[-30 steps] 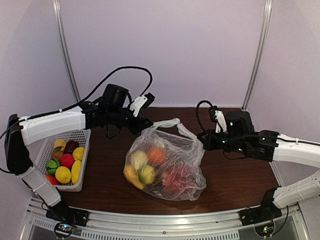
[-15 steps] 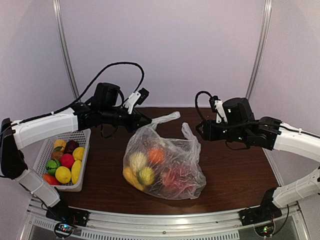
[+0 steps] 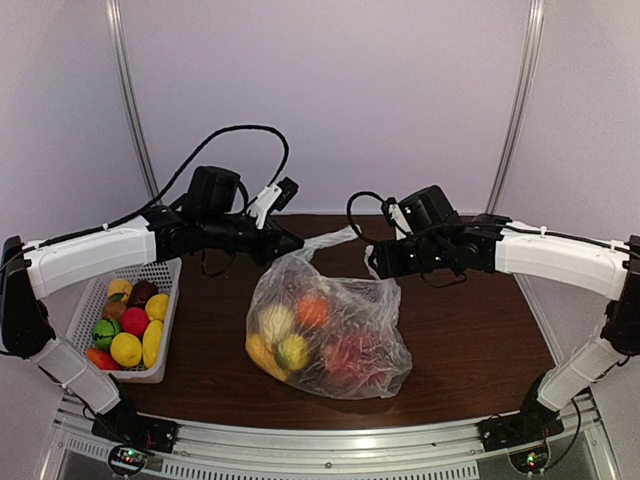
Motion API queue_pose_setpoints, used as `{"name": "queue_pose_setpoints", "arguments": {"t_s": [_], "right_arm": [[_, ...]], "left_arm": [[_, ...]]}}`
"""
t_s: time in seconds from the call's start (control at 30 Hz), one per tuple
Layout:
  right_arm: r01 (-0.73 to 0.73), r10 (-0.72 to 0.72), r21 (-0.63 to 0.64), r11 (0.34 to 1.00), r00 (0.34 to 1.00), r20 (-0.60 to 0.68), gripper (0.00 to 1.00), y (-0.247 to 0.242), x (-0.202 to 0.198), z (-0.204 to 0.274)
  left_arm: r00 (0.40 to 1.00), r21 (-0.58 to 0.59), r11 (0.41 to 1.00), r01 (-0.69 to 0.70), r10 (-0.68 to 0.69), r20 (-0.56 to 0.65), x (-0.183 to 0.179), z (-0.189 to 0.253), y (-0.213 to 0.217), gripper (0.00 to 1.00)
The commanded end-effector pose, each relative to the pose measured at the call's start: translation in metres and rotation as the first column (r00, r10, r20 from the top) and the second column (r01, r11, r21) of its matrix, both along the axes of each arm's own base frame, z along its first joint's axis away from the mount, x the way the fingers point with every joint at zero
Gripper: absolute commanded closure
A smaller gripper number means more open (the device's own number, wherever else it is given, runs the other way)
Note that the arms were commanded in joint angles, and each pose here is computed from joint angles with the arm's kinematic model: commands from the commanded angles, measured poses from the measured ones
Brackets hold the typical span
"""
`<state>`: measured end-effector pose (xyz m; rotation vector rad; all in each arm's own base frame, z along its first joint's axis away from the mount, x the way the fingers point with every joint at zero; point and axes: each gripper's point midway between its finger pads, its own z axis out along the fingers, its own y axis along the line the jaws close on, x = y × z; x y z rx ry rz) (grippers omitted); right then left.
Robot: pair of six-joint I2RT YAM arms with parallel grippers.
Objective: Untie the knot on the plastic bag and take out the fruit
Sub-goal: Untie the bag handles from the takeout bag, then pick up the takeout bag from the center of the board, then place the takeout bag at the center of the board.
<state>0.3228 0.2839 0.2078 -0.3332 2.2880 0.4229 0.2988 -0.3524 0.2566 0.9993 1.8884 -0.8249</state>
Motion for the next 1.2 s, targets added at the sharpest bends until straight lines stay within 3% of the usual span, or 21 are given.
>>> {"name": "queue_pose_setpoints", "arguments": {"t_s": [0.0,0.13,0.2,0.33,0.37,0.53,0.73,0.87,1.0,1.17], "right_arm": [[-0.037,0.037,0.037,0.999,0.999,-0.005,0.39,0.012,0.011,0.007],[-0.046,0.047,0.034,0.998,0.998,-0.042,0.44,0.016,0.02,-0.008],[-0.056,0.058,0.044,0.997,0.997,-0.051,0.56,0.019,0.023,-0.011],[-0.061,0.067,0.093,0.994,0.996,-0.059,0.96,0.02,0.026,-0.002],[-0.056,0.061,0.115,0.992,0.997,-0.044,1.0,0.017,0.029,0.007],[-0.011,-0.011,0.207,0.978,0.995,0.104,1.0,-0.013,0.035,0.092],[0.036,-0.108,0.236,0.971,0.948,0.299,1.0,-0.059,0.012,0.19],[-0.004,-0.103,0.291,0.957,0.93,0.352,1.0,-0.074,-0.015,0.213],[-0.115,-0.022,0.355,0.928,0.932,0.361,1.0,-0.065,-0.038,0.207],[-0.159,0.05,0.345,0.925,0.951,0.305,1.0,-0.056,-0.049,0.165]], "left_arm": [[0.999,-0.044,0.999,0.007,-0.005,0.036,0.0,0.016,0.0,1.0],[1.0,-0.041,0.999,0.012,-0.011,0.029,0.0,0.014,-0.001,1.0],[1.0,-0.042,0.999,0.012,-0.011,0.029,0.0,0.014,-0.002,1.0],[0.999,-0.04,0.999,-0.013,0.014,0.038,0.002,0.015,0.002,1.0],[0.999,-0.044,0.999,-0.023,0.025,0.042,0.003,0.017,0.003,1.0],[0.993,-0.102,0.991,-0.086,0.093,0.073,0.006,0.043,0.014,1.0],[0.959,-0.231,0.947,-0.226,0.258,0.121,0.006,0.095,0.047,1.0],[0.944,-0.285,0.922,-0.263,0.307,0.123,-0.003,0.115,0.064,1.0],[0.968,-0.251,0.942,-0.221,0.244,0.062,-0.019,0.107,0.062,0.99],[0.99,-0.219,0.966,-0.137,0.14,-0.001,-0.036,0.097,0.053,0.64]]}}
